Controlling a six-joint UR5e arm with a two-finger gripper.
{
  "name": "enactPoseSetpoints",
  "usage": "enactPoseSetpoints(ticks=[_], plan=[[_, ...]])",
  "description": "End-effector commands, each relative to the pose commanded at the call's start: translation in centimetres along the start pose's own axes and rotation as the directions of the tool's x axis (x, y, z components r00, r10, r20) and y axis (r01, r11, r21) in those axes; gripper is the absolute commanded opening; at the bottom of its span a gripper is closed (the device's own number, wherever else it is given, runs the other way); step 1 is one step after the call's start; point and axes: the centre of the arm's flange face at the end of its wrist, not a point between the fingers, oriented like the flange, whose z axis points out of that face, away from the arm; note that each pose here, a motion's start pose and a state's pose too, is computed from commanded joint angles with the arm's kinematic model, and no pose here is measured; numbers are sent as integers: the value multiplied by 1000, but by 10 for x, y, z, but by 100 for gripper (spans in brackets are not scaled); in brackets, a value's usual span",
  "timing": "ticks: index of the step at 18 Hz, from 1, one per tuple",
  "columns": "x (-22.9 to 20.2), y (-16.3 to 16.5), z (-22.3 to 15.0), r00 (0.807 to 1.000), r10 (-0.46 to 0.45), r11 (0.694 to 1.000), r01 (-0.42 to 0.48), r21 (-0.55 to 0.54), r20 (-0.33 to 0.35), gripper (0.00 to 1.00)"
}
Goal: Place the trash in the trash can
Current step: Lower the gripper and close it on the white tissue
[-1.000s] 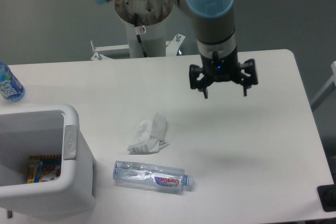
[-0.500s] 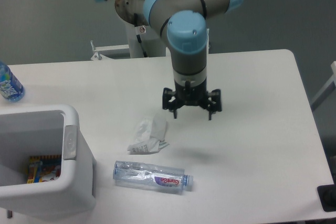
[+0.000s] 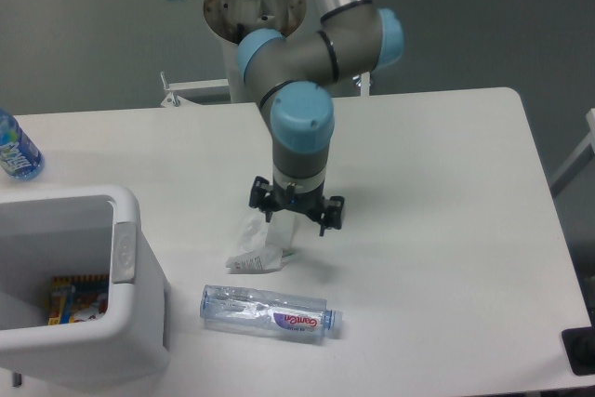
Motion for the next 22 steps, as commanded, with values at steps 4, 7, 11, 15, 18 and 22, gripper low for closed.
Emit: enactPoseSetpoints(ticks=[4,7,11,15,18,22], plan=[[1,1,7,1000,-12,1000,12,6,14,85],[2,2,8,1000,-18,1000,18,4,15,37],[1,0,7,1000,-16,1000,16,9,18,0],[0,0,3,1000,-7,1000,7,10,24,0],[-6,2,-6,999,-4,1000,4,3,53,0],[-27,9,-53,997,-20,997,14,81,80,0]])
